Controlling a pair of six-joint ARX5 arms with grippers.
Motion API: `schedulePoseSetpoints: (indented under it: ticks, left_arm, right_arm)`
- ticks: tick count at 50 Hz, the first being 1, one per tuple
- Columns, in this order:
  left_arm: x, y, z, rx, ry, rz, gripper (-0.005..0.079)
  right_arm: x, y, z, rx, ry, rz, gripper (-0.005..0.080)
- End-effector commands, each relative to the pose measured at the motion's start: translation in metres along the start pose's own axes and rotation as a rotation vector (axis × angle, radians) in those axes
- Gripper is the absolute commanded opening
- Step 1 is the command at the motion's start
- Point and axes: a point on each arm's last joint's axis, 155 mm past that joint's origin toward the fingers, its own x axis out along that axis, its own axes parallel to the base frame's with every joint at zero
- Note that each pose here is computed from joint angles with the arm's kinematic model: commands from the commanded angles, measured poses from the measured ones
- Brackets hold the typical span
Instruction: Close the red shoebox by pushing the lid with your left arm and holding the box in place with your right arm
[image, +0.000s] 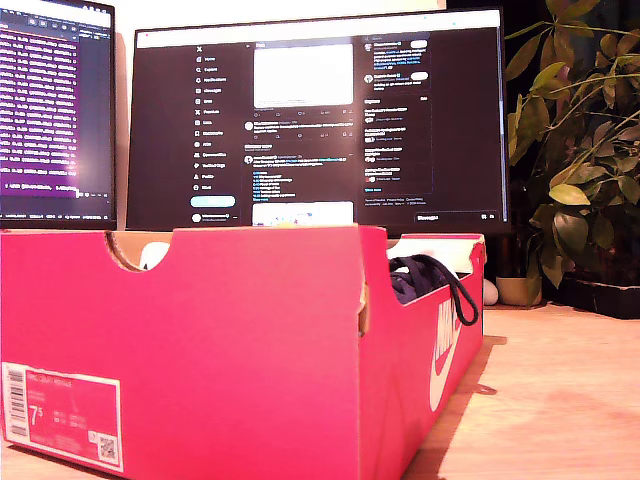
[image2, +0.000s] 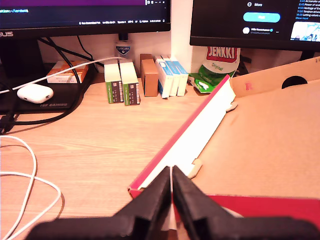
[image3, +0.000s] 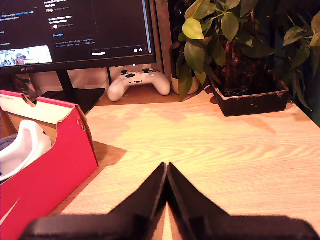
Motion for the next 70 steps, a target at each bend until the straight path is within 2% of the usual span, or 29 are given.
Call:
schedulePoseSetpoints:
  ticks: [1,22,29,31,33,34,36,38,44,53,59,70]
  left_arm:
    - [0.003,0.001,-0.016,-0.003,0.036,-0.002,-0.0019]
    - [0.003,0.0,-0.016,-0.006,0.035,-0.007,-0.0019]
    - [0.003,-0.002,-0.015,-0.007,0.031,-0.015,-0.0019]
    - [0.003,-0.003,-0.014,-0.049,0.027,-0.022,-0.0019]
    - [0.003,-0.007,-0.012,-0.049,0.019,-0.039,-0.0019]
    - [0.002,-0.008,-0.01,-0.104,0.014,-0.049,-0.0019]
    - [0.002,-0.013,-0.004,-0.113,-0.008,-0.072,-0.0019]
    - [0.001,-0.019,0.004,-0.168,-0.03,-0.105,-0.0019]
    - [-0.006,-0.033,0.034,-0.192,-0.108,-0.185,-0.0019]
    - [-0.024,-0.051,0.075,-0.223,-0.163,-0.277,-0.0019]
    - [-0.028,-0.062,0.082,-0.246,-0.11,-0.331,-0.0019]
    - [-0.016,-0.08,0.078,-0.237,0.068,-0.397,-0.0019]
  right_arm:
    - [0.002,-0.002,-0.01,0.008,0.013,-0.008,-0.0012]
    - [0.002,-0.002,-0.01,0.011,0.013,-0.006,-0.0012]
    - [0.002,-0.002,-0.007,0.053,0.002,-0.005,-0.0012]
    - [0.002,-0.001,-0.005,0.088,-0.006,0.0,-0.0012]
    - [0.002,0.001,-0.004,0.102,-0.009,0.013,-0.0012]
    - [0.002,0.004,-0.002,0.144,-0.013,0.026,-0.0012]
    - [0.001,0.01,0.002,0.167,-0.026,0.058,-0.0012]
    - [0.0,0.015,0.008,0.192,-0.034,0.09,-0.0012]
    - [-0.008,0.028,0.032,0.207,-0.069,0.154,-0.0012]
    - [-0.025,0.032,0.069,0.228,-0.097,0.162,-0.0012]
    - [-0.029,0.039,0.076,0.232,-0.046,0.188,-0.0012]
    - [-0.02,0.062,0.056,0.276,0.176,0.285,-0.0012]
